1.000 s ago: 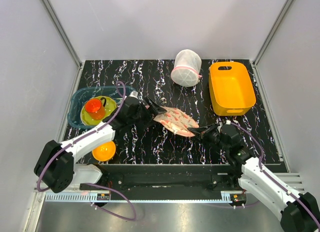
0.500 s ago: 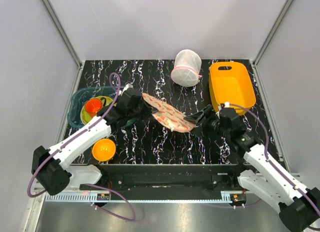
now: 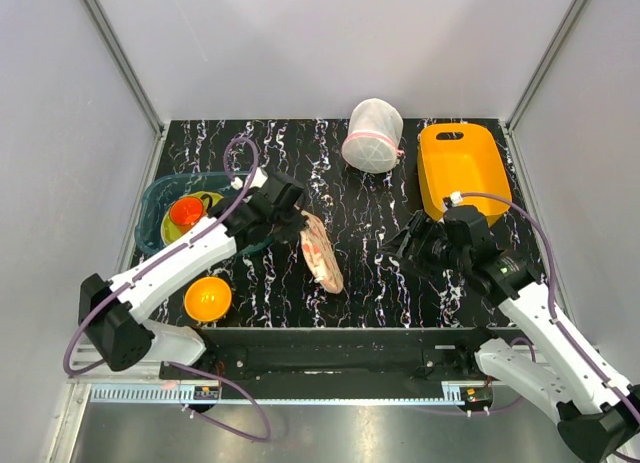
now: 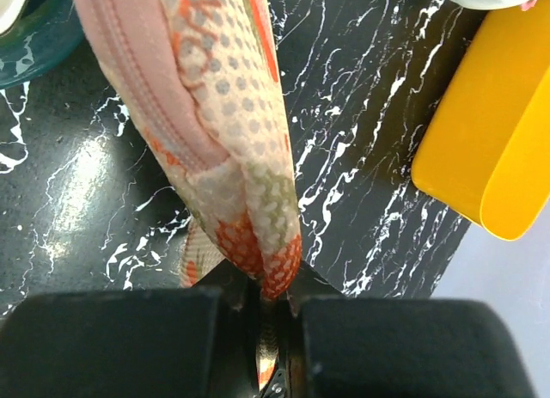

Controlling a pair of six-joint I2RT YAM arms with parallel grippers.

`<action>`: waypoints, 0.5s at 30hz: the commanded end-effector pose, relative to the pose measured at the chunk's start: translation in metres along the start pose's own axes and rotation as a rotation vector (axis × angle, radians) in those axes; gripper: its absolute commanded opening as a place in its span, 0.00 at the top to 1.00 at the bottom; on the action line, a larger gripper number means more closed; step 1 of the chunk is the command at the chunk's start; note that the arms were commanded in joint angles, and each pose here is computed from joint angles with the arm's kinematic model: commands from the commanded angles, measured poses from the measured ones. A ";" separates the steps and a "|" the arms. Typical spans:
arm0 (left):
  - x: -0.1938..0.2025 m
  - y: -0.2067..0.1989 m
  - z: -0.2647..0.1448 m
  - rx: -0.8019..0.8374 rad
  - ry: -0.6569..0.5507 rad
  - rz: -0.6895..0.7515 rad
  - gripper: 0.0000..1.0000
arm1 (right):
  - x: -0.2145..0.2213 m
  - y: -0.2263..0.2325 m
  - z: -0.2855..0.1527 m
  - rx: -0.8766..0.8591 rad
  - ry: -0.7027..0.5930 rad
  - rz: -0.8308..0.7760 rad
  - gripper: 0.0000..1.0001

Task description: Unzip the laundry bag and remove the bra

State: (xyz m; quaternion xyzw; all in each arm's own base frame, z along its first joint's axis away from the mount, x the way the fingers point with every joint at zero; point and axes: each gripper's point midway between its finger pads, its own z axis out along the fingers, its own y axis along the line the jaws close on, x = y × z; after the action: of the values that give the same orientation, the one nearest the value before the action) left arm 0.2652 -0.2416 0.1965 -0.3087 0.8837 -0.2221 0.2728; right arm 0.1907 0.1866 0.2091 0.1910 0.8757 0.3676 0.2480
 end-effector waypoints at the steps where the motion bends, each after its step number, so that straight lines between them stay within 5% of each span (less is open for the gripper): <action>1: -0.015 -0.034 -0.011 0.061 -0.055 -0.034 1.00 | 0.013 0.007 -0.006 -0.063 0.053 -0.058 0.20; 15: 0.000 -0.052 0.005 -0.115 -0.082 0.006 1.00 | 0.065 0.073 0.030 -0.196 0.189 -0.146 0.20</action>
State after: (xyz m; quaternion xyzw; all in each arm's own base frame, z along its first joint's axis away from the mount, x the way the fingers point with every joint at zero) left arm 0.2879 -0.2929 0.2063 -0.3089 0.8971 -0.1695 0.2666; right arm 0.1544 0.2641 0.1869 0.0690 0.9020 0.3885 0.1754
